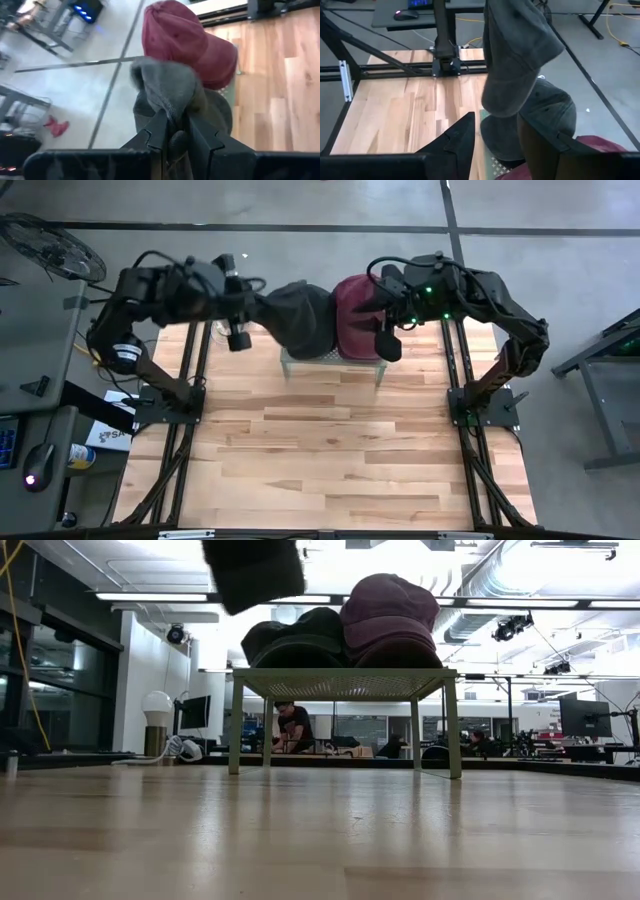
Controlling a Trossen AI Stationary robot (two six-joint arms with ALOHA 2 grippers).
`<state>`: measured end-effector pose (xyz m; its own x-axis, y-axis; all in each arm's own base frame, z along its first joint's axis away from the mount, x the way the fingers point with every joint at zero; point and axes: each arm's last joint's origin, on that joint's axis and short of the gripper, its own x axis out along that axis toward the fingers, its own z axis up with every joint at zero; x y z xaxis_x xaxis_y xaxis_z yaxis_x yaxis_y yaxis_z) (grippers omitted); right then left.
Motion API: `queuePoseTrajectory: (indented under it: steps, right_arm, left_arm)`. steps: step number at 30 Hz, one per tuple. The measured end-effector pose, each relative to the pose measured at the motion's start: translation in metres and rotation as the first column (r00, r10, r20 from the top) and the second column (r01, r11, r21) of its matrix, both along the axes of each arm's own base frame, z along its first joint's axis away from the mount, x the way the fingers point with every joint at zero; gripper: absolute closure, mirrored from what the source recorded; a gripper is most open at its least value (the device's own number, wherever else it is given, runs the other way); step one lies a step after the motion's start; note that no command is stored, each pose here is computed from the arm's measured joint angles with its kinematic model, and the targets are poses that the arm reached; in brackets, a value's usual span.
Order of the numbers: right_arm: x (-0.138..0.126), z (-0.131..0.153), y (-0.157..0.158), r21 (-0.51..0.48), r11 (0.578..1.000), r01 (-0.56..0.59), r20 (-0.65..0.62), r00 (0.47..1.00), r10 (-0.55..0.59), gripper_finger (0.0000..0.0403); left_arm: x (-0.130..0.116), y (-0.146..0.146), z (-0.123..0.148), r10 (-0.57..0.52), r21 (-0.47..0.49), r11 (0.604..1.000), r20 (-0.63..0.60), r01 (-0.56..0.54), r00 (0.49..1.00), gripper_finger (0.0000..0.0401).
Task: Pick & Place hat
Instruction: Stack the black cap on the other black caps on the shelf
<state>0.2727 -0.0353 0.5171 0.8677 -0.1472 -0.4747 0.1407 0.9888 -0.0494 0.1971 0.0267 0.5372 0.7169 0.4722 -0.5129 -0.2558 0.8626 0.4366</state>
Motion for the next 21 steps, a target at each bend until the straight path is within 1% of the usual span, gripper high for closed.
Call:
queuePoseTrajectory:
  steps: [3, 9, 18, 21]
  right_arm:
    - [-0.001, 0.000, -0.001, 0.000, 1.000, 0.027, 0.001, 1.000, -0.027, 0.0262]
    - [-0.002, 0.001, -0.001, -0.002, 1.000, 0.030, 0.001, 1.000, -0.030, 0.0262]
    - [-0.002, 0.001, -0.001, -0.001, 1.000, 0.030, 0.000, 1.000, -0.030, 0.0262]
    - [-0.002, 0.001, -0.001, -0.001, 1.000, 0.030, 0.000, 1.000, -0.030, 0.0262]
  left_arm:
    - [0.002, 0.014, -0.002, -0.016, -0.028, 0.999, -0.015, 0.016, 1.000, 0.0360]
    - [0.011, 0.038, -0.007, -0.086, -0.081, 0.993, -0.035, 0.083, 0.996, 0.0360]
    - [0.030, 0.060, -0.018, -0.147, -0.144, 0.980, -0.056, 0.138, 0.988, 0.0360]
    - [0.039, 0.068, -0.024, -0.146, -0.166, 0.977, -0.073, 0.132, 0.987, 0.0360]
